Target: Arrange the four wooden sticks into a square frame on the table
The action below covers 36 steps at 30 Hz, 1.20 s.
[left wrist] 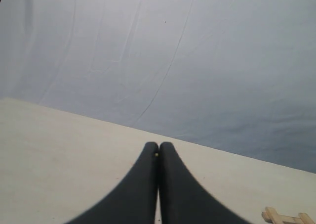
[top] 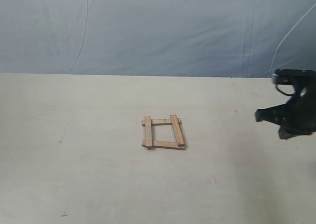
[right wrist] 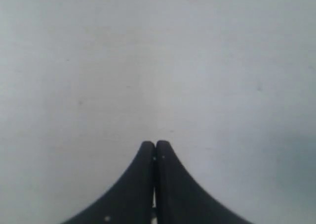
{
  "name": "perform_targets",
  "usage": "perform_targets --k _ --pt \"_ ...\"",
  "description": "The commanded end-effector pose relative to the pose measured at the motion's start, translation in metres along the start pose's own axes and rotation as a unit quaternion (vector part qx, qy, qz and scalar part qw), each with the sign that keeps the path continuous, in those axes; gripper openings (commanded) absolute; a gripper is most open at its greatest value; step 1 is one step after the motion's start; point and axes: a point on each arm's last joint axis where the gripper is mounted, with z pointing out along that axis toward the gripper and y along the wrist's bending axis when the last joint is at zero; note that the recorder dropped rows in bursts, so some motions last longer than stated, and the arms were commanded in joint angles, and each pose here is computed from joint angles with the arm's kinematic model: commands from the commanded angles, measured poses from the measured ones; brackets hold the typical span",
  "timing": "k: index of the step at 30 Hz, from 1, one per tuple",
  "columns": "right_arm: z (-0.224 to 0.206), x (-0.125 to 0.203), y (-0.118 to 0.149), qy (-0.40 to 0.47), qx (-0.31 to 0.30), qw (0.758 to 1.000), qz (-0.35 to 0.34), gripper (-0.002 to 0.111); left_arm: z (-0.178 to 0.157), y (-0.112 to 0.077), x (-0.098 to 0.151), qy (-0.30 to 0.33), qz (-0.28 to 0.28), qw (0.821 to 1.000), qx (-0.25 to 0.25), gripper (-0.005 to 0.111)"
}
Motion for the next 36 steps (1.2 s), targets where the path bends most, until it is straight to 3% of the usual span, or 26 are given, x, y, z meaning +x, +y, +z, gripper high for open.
perform_targets --k 1,10,23,27,30,36 --pt "-0.046 0.032 -0.029 -0.127 0.01 0.992 0.014 -0.001 -0.001 0.0 0.0 -0.009 0.001 1.0 0.001 0.0" --pt "-0.109 0.122 -0.035 -0.351 -0.002 0.936 0.006 -0.001 -0.001 0.0 0.0 -0.009 0.001 1.0 0.001 0.0" --pt "-0.099 0.223 -0.038 -0.519 -0.034 0.853 0.041 -0.001 -0.001 0.0 0.0 -0.009 0.001 1.0 0.001 0.0" --pt "-0.098 0.233 -0.039 -0.545 -0.036 0.837 0.04 -0.001 -0.001 0.0 0.0 -0.009 0.001 1.0 0.001 0.0" --pt "-0.098 0.238 -0.039 -0.539 -0.036 0.841 0.04 -0.001 -0.001 0.0 0.0 -0.009 0.001 1.0 0.001 0.0" --pt "-0.106 0.25 -0.04 -0.578 -0.032 0.815 0.042 -0.001 -0.001 0.0 0.0 -0.009 0.001 1.0 0.001 0.0"
